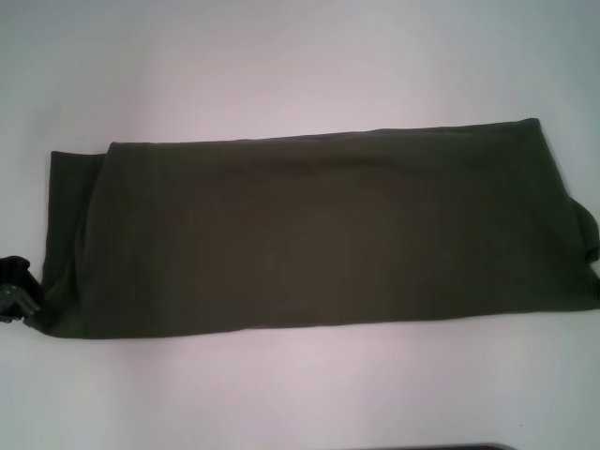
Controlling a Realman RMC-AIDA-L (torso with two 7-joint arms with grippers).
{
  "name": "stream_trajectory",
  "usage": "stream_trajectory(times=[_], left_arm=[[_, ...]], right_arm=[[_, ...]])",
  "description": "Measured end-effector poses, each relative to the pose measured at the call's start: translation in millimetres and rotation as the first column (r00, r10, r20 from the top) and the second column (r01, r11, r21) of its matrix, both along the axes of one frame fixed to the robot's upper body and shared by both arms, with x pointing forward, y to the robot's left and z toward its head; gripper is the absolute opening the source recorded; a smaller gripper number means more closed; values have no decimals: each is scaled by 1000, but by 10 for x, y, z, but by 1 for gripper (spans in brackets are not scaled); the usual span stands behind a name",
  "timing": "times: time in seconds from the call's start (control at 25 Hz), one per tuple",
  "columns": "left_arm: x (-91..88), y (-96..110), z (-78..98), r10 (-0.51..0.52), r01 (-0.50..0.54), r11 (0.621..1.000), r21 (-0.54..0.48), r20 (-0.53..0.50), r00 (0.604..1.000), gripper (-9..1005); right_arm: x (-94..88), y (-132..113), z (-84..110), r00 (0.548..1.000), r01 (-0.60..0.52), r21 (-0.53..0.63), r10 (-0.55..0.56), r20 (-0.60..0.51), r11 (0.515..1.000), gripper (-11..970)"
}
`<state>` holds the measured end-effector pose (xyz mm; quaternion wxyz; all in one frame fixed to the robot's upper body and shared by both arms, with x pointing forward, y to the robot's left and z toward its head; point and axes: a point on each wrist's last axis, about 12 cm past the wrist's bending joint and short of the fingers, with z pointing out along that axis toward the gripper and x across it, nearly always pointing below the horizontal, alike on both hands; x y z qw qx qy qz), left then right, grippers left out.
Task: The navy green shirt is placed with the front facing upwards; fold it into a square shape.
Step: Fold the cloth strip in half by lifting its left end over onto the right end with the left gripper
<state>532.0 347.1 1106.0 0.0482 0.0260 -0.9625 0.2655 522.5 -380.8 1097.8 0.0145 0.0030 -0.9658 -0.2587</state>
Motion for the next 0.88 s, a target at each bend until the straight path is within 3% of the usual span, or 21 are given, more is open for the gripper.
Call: stream_trajectory(times=[0.28, 0.4, 0.64, 0.88], left_arm=[[-26, 64, 3, 24, -24, 1000, -2, 4, 1000, 66], [-29, 123, 20, 46, -46, 999, -1, 12, 999, 283], [-29, 233, 109, 78, -79, 997, 9, 50, 996, 410], [16, 268, 228, 83, -85, 996, 7, 97, 992, 538]], right_arm=[[16, -25, 29, 1000, 19, 9, -19, 10, 1000, 35], [26, -45, 47, 999, 27, 12, -27, 18, 1000, 87], [48, -109, 122, 998, 45, 20, -45, 39, 999, 190], [119, -163, 317, 990, 53, 67, -61, 124, 996, 423]])
